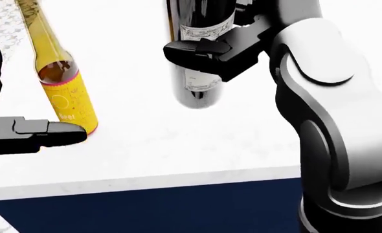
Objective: Move the drinks to the dining counter.
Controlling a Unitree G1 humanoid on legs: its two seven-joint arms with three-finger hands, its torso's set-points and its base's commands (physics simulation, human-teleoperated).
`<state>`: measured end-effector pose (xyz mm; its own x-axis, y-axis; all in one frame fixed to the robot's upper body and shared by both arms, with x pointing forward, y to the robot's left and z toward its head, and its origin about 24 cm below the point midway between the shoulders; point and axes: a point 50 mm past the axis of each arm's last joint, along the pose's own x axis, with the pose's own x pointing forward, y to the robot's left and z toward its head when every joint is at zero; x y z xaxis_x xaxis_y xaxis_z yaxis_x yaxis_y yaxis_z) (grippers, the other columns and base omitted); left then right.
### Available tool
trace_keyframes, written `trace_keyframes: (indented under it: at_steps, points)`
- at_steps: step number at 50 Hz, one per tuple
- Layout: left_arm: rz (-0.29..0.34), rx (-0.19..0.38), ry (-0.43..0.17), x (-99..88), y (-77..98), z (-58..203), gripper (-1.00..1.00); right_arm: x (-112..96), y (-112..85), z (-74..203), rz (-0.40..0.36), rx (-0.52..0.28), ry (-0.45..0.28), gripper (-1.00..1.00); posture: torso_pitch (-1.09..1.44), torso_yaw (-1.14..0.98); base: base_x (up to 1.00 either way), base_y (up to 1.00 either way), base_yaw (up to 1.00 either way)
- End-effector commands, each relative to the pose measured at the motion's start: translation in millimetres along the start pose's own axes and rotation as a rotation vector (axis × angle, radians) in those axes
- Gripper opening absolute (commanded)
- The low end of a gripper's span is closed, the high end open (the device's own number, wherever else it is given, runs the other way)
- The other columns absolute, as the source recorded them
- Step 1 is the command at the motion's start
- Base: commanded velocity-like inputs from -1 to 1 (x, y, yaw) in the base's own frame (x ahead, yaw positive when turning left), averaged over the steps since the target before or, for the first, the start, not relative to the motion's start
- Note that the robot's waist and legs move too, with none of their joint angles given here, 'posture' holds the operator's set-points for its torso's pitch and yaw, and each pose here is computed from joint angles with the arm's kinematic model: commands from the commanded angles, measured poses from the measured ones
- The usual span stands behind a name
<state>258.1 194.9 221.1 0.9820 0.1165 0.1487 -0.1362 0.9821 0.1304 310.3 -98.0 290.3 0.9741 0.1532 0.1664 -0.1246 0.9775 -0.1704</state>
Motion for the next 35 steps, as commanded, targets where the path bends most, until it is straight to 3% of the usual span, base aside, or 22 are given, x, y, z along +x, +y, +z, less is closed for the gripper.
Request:
trace_keyframes:
  at_steps: [1,15,35]
  points:
    - [-0.001,-0.001,-0.078,-6.7,2.0,12.3,1.0,-5.3,1.0,29.0,-0.01,0.006,-0.171,-1.0,0.0,0.0,0.0,0.0,0.0]
    - [0.008,-0.011,-0.086,-25.8,11.1,7.8,1.0,9.3,36.7,11.2,0.061,0.029,-0.145,-1.0,0.0,0.0,0.0,0.0,0.0]
    - [0.017,-0.011,-0.079,-26.9,15.2,2.8,1.0,22.2,48.5,-18.6,0.065,0.04,-0.093,-1.0,0.0,0.0,0.0,0.0,0.0]
